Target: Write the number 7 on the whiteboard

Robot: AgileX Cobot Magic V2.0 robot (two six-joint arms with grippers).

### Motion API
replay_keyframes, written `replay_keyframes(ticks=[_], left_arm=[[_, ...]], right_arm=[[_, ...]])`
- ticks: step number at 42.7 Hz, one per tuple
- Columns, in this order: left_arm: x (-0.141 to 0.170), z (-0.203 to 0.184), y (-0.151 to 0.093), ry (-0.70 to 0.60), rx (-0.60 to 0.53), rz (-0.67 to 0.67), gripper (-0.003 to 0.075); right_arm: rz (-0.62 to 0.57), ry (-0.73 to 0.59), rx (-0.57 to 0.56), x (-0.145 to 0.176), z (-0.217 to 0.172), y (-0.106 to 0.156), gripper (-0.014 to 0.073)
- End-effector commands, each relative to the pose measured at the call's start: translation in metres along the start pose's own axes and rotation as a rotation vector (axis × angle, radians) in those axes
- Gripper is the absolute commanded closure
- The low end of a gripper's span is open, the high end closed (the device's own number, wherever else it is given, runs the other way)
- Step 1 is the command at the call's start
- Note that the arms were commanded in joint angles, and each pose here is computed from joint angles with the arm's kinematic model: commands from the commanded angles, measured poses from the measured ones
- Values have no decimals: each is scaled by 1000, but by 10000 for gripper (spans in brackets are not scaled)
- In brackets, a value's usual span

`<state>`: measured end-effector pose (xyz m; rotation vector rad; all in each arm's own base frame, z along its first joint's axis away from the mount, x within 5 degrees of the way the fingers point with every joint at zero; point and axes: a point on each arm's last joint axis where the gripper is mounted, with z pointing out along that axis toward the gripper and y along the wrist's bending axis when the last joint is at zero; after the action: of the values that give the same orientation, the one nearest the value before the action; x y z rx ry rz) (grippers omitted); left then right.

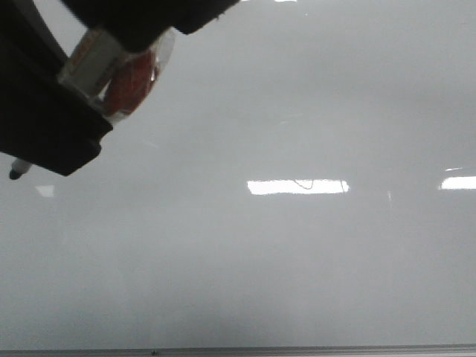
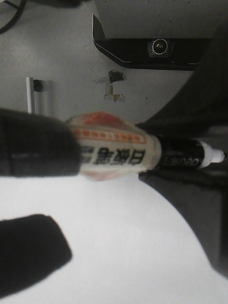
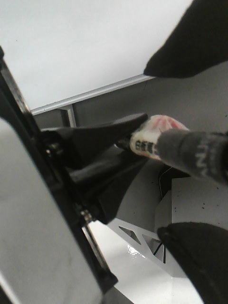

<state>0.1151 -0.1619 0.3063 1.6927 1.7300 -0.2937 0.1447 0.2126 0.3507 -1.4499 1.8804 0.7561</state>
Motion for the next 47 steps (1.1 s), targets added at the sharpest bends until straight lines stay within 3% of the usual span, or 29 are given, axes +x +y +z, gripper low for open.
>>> replay_keyframes(ticks=[1, 4, 6, 15, 21, 25, 27, 32, 36, 42, 47], left_arm=[[-13, -11, 6, -96, -61, -1, 741], [-13, -11, 6, -96, -61, -1, 741], [-13, -11, 6, -97, -62, -1, 741], [-16, -12, 8, -127, -90, -1, 741], [-17, -14, 9, -147, -107, -4, 738], [-17, -14, 9, -149, -108, -10, 678], [-17, -14, 9, -150, -108, -18, 603], [-16, -18, 8, -154, -106, -40, 329], [-13, -26, 4, -169, -113, -36, 162], [-1, -40, -6, -205, -131, -64, 180], [20, -58, -24, -268, -157, -126, 289]], right_arm=[[-12, -71, 1, -17, -8, 1, -36], [-14, -58, -13, -18, -7, 1, -3], [-14, -49, -21, -18, -6, 1, 64], [-13, -25, -44, -15, -6, 3, 490], [-13, -26, -43, -16, -6, 3, 657], [-12, -27, -44, -16, -6, 3, 661], [-12, -28, -43, -16, -6, 3, 663], [-3, -31, -28, -15, -7, -1, 663], [14, -43, 3, -15, -9, -8, 663], [52, -48, 52, -11, -15, -23, 663], [105, -45, 111, -2, -20, -41, 663]])
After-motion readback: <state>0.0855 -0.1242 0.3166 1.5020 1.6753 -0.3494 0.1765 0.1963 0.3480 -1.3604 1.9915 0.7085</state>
